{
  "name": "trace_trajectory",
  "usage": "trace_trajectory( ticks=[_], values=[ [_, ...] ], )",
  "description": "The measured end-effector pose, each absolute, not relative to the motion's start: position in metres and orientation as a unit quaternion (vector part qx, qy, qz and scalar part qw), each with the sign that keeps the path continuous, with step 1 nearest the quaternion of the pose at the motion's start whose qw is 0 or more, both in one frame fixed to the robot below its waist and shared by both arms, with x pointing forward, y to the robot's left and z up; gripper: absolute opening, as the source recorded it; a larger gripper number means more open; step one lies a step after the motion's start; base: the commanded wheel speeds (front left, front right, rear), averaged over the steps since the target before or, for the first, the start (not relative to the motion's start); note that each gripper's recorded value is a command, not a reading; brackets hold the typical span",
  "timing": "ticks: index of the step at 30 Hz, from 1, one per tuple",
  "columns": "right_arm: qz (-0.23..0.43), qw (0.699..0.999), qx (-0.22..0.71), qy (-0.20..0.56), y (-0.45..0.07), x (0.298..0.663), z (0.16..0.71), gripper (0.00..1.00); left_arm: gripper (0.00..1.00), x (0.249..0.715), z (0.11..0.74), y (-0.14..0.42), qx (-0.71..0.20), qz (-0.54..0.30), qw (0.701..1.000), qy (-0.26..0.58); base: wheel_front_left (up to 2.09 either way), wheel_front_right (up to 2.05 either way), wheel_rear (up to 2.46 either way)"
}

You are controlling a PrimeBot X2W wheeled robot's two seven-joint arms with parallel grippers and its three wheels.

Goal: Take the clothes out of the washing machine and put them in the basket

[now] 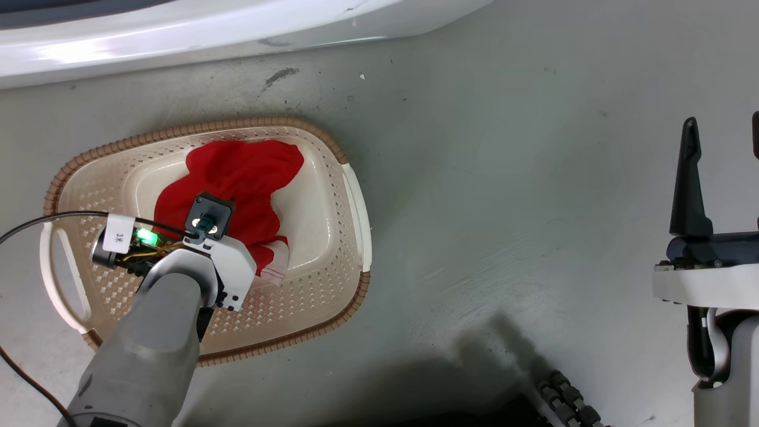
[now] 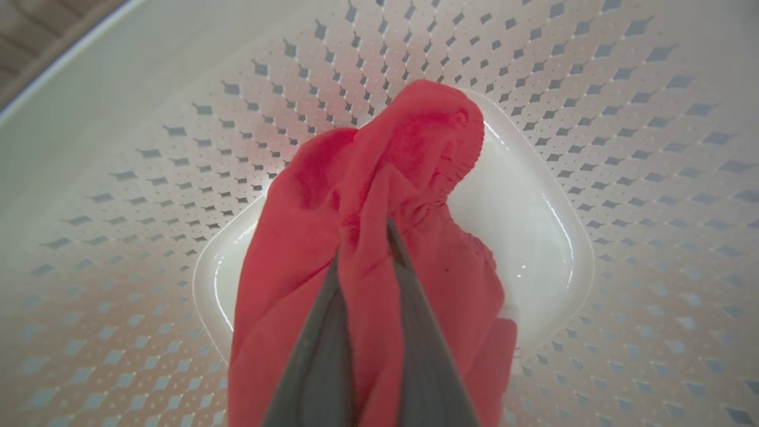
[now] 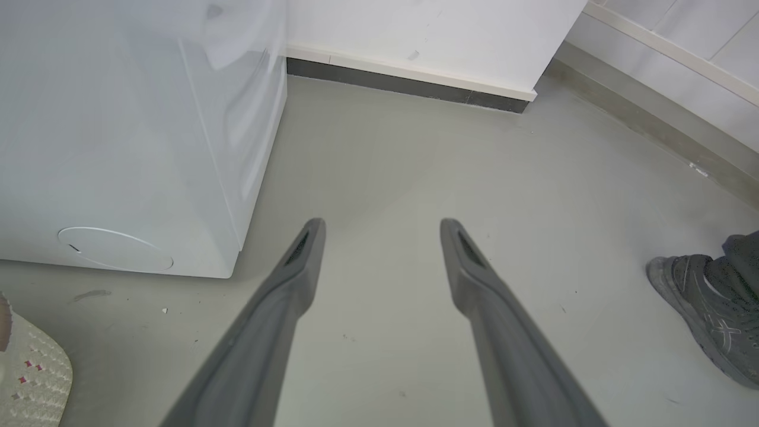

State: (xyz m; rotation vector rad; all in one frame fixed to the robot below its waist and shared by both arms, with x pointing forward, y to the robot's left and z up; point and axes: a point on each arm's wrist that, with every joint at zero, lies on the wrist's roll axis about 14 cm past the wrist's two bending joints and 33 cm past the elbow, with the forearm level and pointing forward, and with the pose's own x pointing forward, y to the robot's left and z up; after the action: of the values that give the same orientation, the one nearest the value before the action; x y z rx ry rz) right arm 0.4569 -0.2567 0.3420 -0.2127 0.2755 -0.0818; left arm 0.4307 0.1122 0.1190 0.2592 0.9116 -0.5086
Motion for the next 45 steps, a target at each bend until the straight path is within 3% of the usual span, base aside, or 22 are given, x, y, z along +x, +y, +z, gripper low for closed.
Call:
trace_trajectory(
  ticks=[1,2,3,4,9,17,29,39,45],
  values=[
    [-0.041,0.984,-0.106,0.138,-0.257,0.457,0.341,1.00,0.00,0.432,0.118,0.112,0.124,-0.241,0.859,0.434,0.00,0.00,0.00],
    [-0.042,0.984,-0.106,0.139,-0.258,0.457,0.340,1.00,0.13,0.431,0.116,0.112,0.123,-0.238,0.859,0.436,0.00,0.00,0.00],
    [-0.043,0.984,-0.105,0.139,-0.258,0.457,0.340,1.00,0.76,0.430,0.116,0.113,0.123,-0.236,0.859,0.438,0.00,0.00,0.00],
    [-0.044,0.984,-0.104,0.138,-0.258,0.457,0.341,1.00,1.00,0.429,0.116,0.112,0.122,-0.236,0.858,0.440,0.00,0.00,0.00],
    [-0.038,0.986,-0.103,0.123,-0.254,0.460,0.352,1.00,1.00,0.431,0.129,0.113,0.116,-0.218,0.866,0.435,0.00,0.00,0.00],
    [-0.034,0.991,-0.106,0.073,-0.247,0.466,0.394,1.00,1.00,0.450,0.185,0.115,0.069,-0.175,0.907,0.377,0.00,0.00,0.00],
    [-0.012,0.995,-0.099,-0.002,-0.224,0.458,0.460,1.00,1.00,0.488,0.346,0.144,0.037,-0.114,0.979,0.162,0.00,0.00,0.00],
    [0.024,0.995,-0.078,-0.052,-0.194,0.431,0.505,1.00,1.00,0.442,0.463,0.181,-0.004,-0.026,1.000,0.012,0.00,0.00,0.00],
    [0.035,0.995,-0.070,-0.069,-0.185,0.418,0.519,1.00,1.00,0.420,0.493,0.184,-0.011,-0.009,1.000,-0.028,0.00,0.00,0.00]
  ],
)
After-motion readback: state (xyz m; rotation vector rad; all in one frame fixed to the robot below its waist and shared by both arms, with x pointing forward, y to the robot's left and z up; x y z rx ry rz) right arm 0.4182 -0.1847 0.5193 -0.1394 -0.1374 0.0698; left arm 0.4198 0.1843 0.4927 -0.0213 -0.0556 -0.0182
